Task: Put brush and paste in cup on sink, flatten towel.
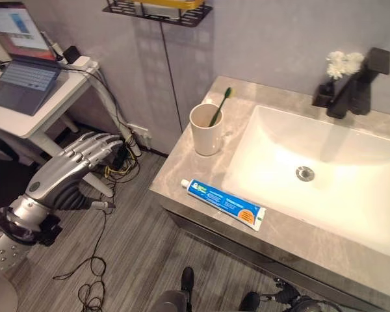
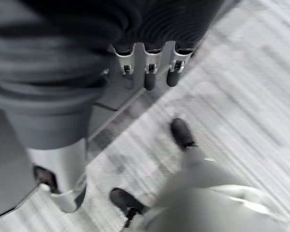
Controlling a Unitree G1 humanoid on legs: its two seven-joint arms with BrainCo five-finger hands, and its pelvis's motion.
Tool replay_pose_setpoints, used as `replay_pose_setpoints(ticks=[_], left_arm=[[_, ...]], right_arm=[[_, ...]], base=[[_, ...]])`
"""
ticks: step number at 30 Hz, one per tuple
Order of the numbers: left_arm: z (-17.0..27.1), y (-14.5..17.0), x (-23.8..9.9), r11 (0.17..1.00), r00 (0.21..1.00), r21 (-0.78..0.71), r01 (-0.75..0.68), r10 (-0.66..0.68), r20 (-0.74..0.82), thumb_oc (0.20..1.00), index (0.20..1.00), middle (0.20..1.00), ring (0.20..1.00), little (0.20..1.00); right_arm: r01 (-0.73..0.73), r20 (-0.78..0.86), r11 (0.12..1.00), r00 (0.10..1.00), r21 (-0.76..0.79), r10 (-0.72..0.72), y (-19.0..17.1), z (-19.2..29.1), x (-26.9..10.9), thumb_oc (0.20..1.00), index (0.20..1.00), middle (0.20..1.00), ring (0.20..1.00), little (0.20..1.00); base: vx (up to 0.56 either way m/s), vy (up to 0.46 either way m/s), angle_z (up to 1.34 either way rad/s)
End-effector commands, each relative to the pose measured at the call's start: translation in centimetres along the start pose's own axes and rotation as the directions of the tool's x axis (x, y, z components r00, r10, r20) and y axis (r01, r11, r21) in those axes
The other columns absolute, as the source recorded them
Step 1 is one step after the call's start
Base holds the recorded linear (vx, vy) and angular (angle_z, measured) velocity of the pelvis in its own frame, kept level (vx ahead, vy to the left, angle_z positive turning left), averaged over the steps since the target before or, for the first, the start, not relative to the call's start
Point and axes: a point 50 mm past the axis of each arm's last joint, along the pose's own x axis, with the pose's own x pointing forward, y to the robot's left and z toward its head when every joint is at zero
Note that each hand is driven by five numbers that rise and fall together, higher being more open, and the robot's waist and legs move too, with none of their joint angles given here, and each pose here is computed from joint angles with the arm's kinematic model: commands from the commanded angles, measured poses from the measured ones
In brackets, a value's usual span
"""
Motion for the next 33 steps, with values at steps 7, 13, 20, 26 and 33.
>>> replay_pose_setpoints(ticks=[7,13,20,26,33], left_arm=[[1.4,0.7,1.6,1.0,0.994,-0.027,-0.012,0.015,0.108,1.0,1.0,1.0,1.0,1.0],[1.7,0.0,2.2,0.998,0.992,-0.065,0.002,0.006,0.123,1.0,1.0,1.0,1.0,1.0],[1.8,-0.3,4.0,0.995,0.987,-0.098,-0.004,0.02,0.162,1.0,1.0,1.0,1.0,1.0],[1.8,-0.4,4.9,0.994,0.984,-0.113,-0.008,0.028,0.178,1.0,1.0,1.0,1.0,1.0],[2.5,-1.1,4.9,0.983,0.978,-0.177,0.039,-0.001,0.21,1.0,1.0,1.0,1.0,1.0]], right_arm=[[-0.049,-0.073,0.994,0.996,-0.097,0.042,0.5,-1.8,-0.3,1.0,1.0,1.0,1.0,1.0],[-0.074,0.04,0.992,0.996,-0.102,0.079,0.9,1.6,0.2,1.0,1.0,1.0,1.0,1.0],[-0.083,0.083,0.995,0.993,-0.06,0.088,0.9,2.4,0.3,1.0,1.0,1.0,1.0,1.0],[-0.088,0.049,0.99,0.994,-0.108,0.094,1.0,1.8,0.3,1.0,1.0,1.0,1.0,1.0],[-0.081,0.024,0.992,0.996,-0.098,0.084,0.7,1.1,0.2,1.0,1.0,1.0,1.0,1.0]], base=[[-0.01,0.033,-0.25],[-0.06,0.008,-0.09],[-0.02,-0.023,-0.03],[0.0,-0.004,0.0],[0.0,-0.005,-0.02]])
